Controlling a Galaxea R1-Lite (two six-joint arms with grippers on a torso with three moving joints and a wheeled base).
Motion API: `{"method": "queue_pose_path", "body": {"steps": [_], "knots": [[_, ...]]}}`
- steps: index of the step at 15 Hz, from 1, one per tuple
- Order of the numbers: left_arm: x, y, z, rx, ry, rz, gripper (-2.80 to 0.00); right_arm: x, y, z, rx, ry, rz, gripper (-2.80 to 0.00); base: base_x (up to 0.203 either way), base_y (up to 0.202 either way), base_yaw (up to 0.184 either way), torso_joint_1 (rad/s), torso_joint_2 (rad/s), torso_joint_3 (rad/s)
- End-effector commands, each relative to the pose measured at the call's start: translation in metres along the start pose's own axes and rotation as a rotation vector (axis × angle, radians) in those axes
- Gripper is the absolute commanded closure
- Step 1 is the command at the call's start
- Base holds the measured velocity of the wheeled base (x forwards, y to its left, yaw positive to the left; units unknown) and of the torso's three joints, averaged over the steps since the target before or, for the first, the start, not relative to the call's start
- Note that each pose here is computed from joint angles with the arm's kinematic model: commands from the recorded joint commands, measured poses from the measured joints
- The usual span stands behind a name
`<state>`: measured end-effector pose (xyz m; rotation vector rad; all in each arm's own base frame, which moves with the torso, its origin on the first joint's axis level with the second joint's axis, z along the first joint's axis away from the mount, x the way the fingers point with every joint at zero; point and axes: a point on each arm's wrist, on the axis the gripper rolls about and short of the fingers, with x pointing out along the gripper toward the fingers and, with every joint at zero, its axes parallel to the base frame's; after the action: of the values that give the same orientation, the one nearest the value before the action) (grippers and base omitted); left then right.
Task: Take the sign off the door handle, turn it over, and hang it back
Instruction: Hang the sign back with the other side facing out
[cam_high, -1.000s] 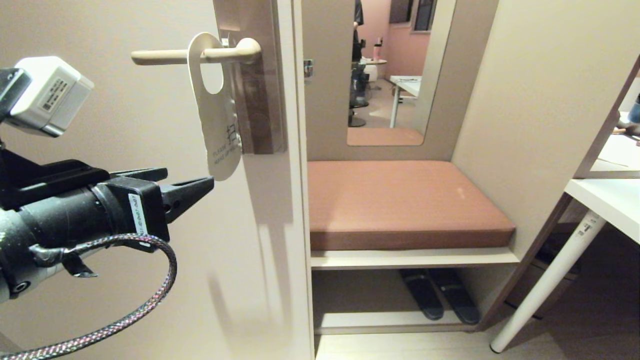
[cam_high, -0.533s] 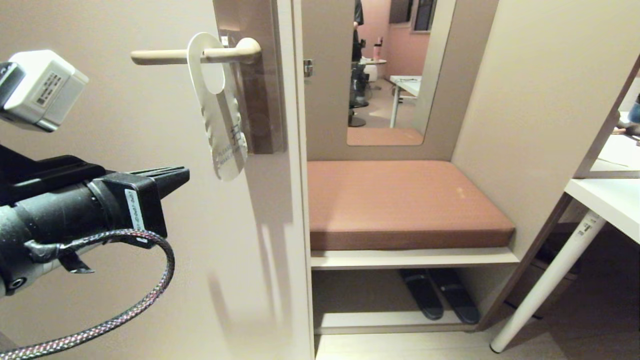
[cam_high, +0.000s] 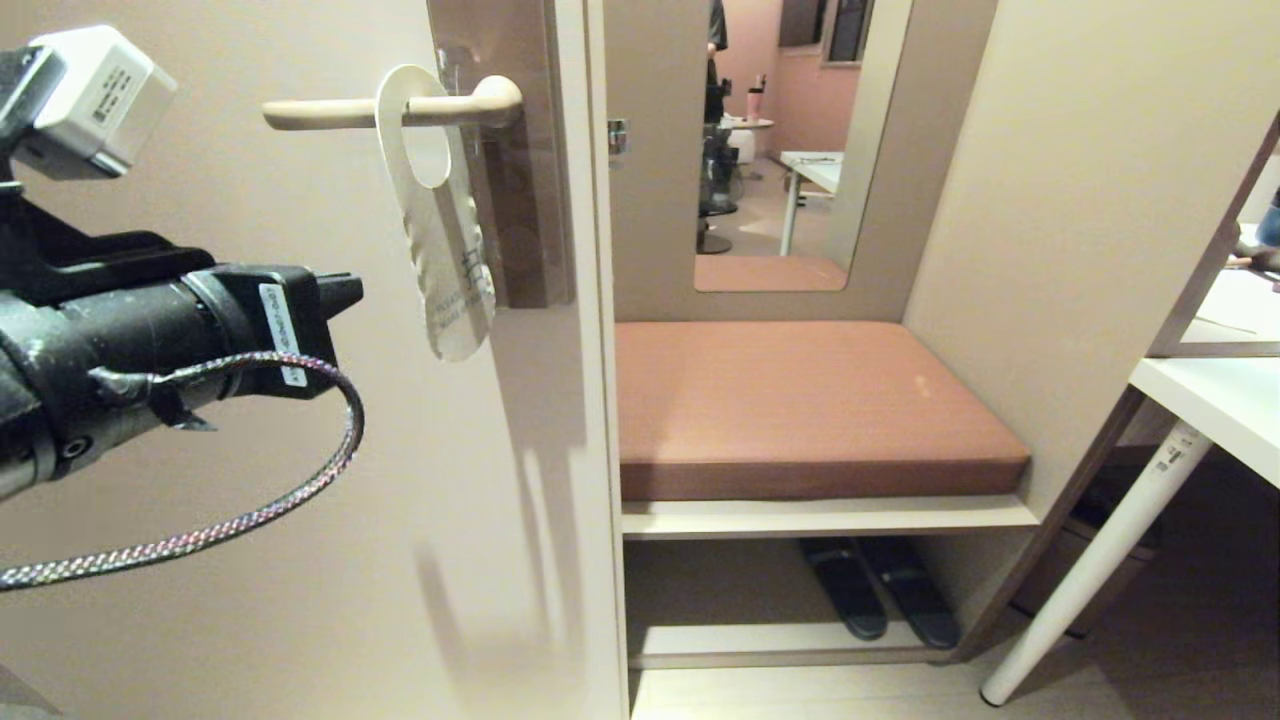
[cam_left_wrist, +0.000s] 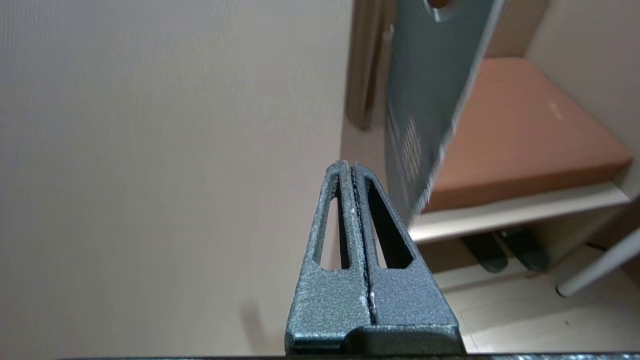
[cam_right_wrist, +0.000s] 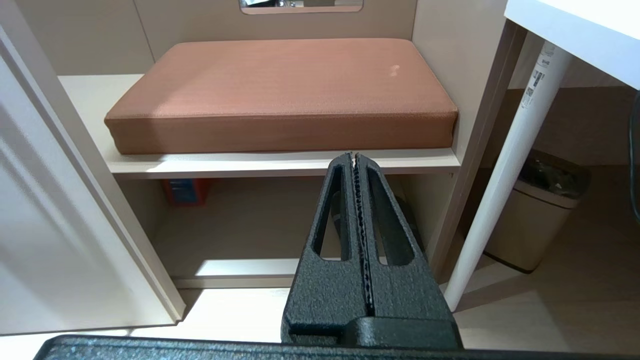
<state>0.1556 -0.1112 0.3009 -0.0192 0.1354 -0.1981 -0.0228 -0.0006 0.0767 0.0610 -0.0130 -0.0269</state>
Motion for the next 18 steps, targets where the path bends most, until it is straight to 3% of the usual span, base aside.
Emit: {"method": "queue_pose_path", "body": {"steps": [1, 13, 18], "knots": [[0.019, -0.006, 0.006, 0.002, 0.006, 0.019, 0.00, 0.000, 0.000, 0.000, 0.001, 0.000, 0.000, 0.00, 0.000, 0.000, 0.000, 0.000, 0.00, 0.000], [0.053, -0.031, 0.020, -0.012, -0.086, -0.025, 0.00, 0.000, 0.000, 0.000, 0.001, 0.000, 0.000, 0.00, 0.000, 0.000, 0.000, 0.000, 0.00, 0.000], [0.052, -0.038, 0.018, -0.014, -0.082, -0.049, 0.00, 0.000, 0.000, 0.000, 0.001, 0.000, 0.000, 0.00, 0.000, 0.000, 0.000, 0.000, 0.00, 0.000]]}}
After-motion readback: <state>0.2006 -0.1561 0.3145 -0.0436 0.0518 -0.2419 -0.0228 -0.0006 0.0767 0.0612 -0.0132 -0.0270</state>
